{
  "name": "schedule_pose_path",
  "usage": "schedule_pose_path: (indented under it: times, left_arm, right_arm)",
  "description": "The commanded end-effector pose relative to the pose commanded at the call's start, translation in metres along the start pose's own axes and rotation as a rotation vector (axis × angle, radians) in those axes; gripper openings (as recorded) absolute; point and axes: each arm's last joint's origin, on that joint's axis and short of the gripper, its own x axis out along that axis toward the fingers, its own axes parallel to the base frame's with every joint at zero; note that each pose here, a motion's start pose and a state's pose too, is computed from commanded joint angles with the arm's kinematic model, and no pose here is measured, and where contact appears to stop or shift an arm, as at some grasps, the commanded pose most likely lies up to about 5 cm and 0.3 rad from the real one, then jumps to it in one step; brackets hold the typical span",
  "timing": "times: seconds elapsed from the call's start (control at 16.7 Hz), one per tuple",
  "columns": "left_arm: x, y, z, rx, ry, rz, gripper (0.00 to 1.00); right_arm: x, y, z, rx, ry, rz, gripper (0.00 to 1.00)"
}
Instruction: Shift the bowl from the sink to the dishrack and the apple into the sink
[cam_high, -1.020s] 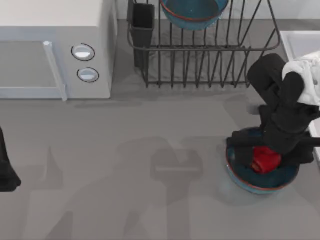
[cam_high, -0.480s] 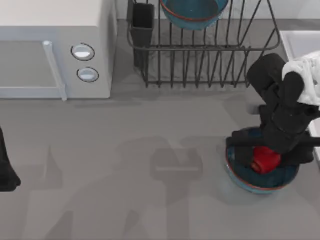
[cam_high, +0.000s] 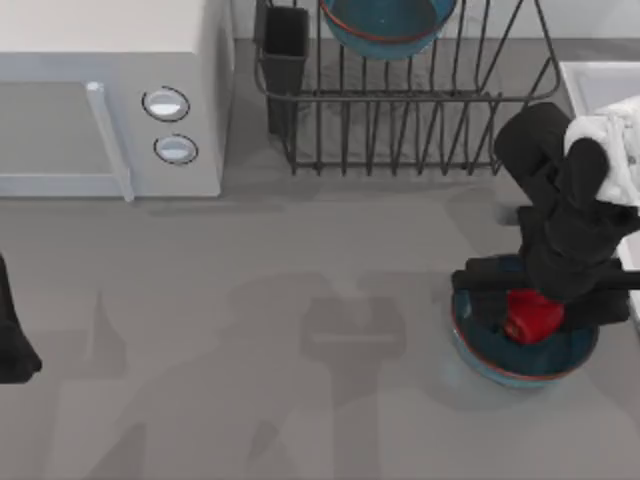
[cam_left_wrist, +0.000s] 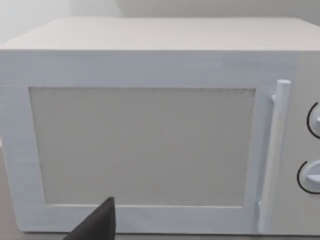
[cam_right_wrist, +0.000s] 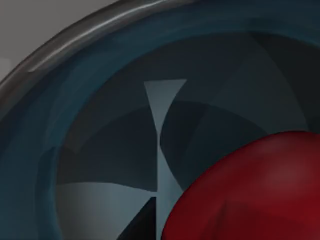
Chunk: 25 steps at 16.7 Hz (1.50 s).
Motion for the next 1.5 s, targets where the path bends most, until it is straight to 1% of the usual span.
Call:
schedule_pose_path:
  times: [0.12, 0.36, 0.54, 0.9, 1.08, 1.26, 1.38, 1.5]
  left_arm:
    - [0.000, 0.000, 0.000, 0.000, 0.000, 0.000, 1.00]
    - [0.000, 0.000, 0.000, 0.000, 0.000, 0.000, 1.00]
    - [0.000, 0.000, 0.000, 0.000, 0.000, 0.000, 1.00]
    - [0.000, 0.000, 0.000, 0.000, 0.000, 0.000, 1.00]
    - [0.000, 0.000, 0.000, 0.000, 0.000, 0.000, 1.00]
    - [0.000, 0.000, 0.000, 0.000, 0.000, 0.000, 1.00]
    - [0.000, 0.000, 0.000, 0.000, 0.000, 0.000, 1.00]
    - [0.000, 0.000, 0.000, 0.000, 0.000, 0.000, 1.00]
  right_arm:
    - [-0.015, 0.002, 0.004, -0.003, -0.004, 0.002, 0.00]
    - [-0.062, 0.003, 0.004, -0.004, 0.024, -0.008, 0.00]
    - [-0.091, 0.001, 0.002, -0.001, 0.008, -0.003, 0.00]
    - [-0.092, 0.000, 0.002, 0.002, 0.005, 0.004, 0.00]
    - [-0.081, -0.012, 0.006, 0.021, -0.019, 0.063, 0.00]
    - [-0.062, -0.033, 0.012, 0.047, -0.092, 0.168, 0.00]
    - [-0.046, -0.053, 0.017, 0.066, -0.181, 0.249, 0.00]
    - [-0.032, -0.078, 0.022, 0.084, -0.312, 0.328, 0.00]
